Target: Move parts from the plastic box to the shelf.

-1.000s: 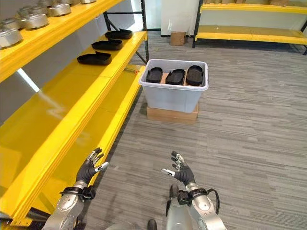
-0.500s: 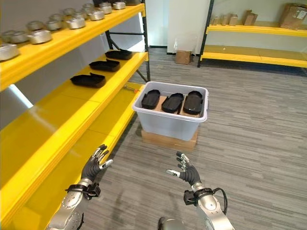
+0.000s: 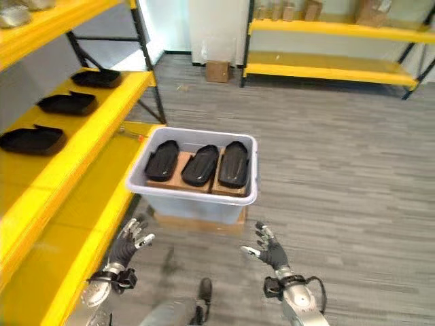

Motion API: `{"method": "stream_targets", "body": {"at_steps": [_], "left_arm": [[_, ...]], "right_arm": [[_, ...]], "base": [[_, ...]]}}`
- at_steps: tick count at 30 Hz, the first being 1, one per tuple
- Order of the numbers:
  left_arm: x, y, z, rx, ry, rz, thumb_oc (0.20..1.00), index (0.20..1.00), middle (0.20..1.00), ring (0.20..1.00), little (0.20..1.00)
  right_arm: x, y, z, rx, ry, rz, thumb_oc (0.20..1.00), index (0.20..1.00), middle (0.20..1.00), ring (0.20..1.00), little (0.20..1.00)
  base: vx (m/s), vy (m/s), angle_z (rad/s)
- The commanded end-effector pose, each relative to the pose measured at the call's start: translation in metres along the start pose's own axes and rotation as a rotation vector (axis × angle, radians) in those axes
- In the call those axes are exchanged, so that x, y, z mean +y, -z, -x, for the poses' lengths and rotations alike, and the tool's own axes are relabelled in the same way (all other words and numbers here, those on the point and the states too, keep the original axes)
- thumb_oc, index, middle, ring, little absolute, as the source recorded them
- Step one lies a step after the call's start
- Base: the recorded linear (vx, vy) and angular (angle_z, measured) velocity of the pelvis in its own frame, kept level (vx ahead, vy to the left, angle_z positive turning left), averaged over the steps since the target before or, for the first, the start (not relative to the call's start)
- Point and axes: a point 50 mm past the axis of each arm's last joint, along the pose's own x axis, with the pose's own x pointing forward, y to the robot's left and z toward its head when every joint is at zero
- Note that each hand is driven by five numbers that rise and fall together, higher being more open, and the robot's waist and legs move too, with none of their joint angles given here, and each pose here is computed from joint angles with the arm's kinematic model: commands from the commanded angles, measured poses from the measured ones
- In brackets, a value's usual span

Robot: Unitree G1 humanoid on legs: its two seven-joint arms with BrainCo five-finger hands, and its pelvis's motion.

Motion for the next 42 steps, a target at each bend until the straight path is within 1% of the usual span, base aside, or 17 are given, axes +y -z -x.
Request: {"method": "stream_targets", "body": {"at_steps": [1, 6, 9, 16, 21, 28, 37, 40, 42], "left_arm": [[0.002, -0.035, -0.009, -0.156, 0.03, -0.051, 1.0, 1.0, 1.0, 1.0, 1.0], [0.006, -0.036, -0.009, -0.152, 0.017, -0.084, 1.0, 1.0, 1.0, 1.0, 1.0], [0.005, -0.031, -0.008, -0.134, 0.021, -0.071, 1.0, 1.0, 1.0, 1.0, 1.0], [0.001, -0.019, -0.004, -0.097, 0.028, -0.05, 1.0, 1.0, 1.0, 1.0, 1.0], [0.002, -0.011, 0.005, -0.068, 0.026, -0.027, 1.0, 1.0, 1.0, 1.0, 1.0], [-0.001, -0.008, 0.006, -0.053, 0.038, -0.019, 1.0, 1.0, 1.0, 1.0, 1.0], [-0.004, -0.02, -0.005, -0.101, 0.041, -0.019, 1.0, 1.0, 1.0, 1.0, 1.0], [-0.002, -0.017, -0.003, -0.093, 0.007, 0.006, 1.0, 1.0, 1.0, 1.0, 1.0], [-0.003, -0.014, -0.003, -0.08, -0.001, 0.021, 1.0, 1.0, 1.0, 1.0, 1.0]], "right_arm": [[0.007, -0.026, -0.012, -0.125, -0.042, -0.024, 1.0, 1.0, 1.0, 1.0, 1.0], [0.014, -0.026, -0.013, -0.129, -0.069, -0.008, 1.0, 1.0, 1.0, 1.0, 1.0], [0.013, -0.024, -0.012, -0.122, -0.061, -0.017, 1.0, 1.0, 1.0, 1.0, 1.0], [0.007, -0.023, -0.01, -0.114, -0.042, -0.008, 1.0, 1.0, 1.0, 1.0, 1.0], [0.0, -0.019, -0.005, -0.095, -0.028, -0.008, 1.0, 1.0, 1.0, 1.0, 1.0], [-0.003, -0.017, -0.004, -0.078, -0.024, -0.012, 1.0, 1.0, 1.0, 1.0, 1.0], [-0.003, -0.03, -0.012, -0.128, -0.025, -0.006, 1.0, 1.0, 1.0, 1.0, 1.0], [-0.004, -0.027, -0.011, -0.12, -0.004, -0.008, 1.0, 1.0, 1.0, 1.0, 1.0], [-0.01, -0.027, -0.009, -0.125, 0.021, 0.02, 1.0, 1.0, 1.0, 1.0, 1.0]], "base": [[0.18, 0.172, 0.15], [0.24, 0.252, 0.45], [0.38, 0.208, 0.0], [0.22, -0.048, 0.28], [0.09, -0.082, 0.03], [0.03, -0.073, -0.01], [-0.06, -0.053, 0.2], [0.17, 0.172, -0.4], [0.12, 0.212, -0.32]]}}
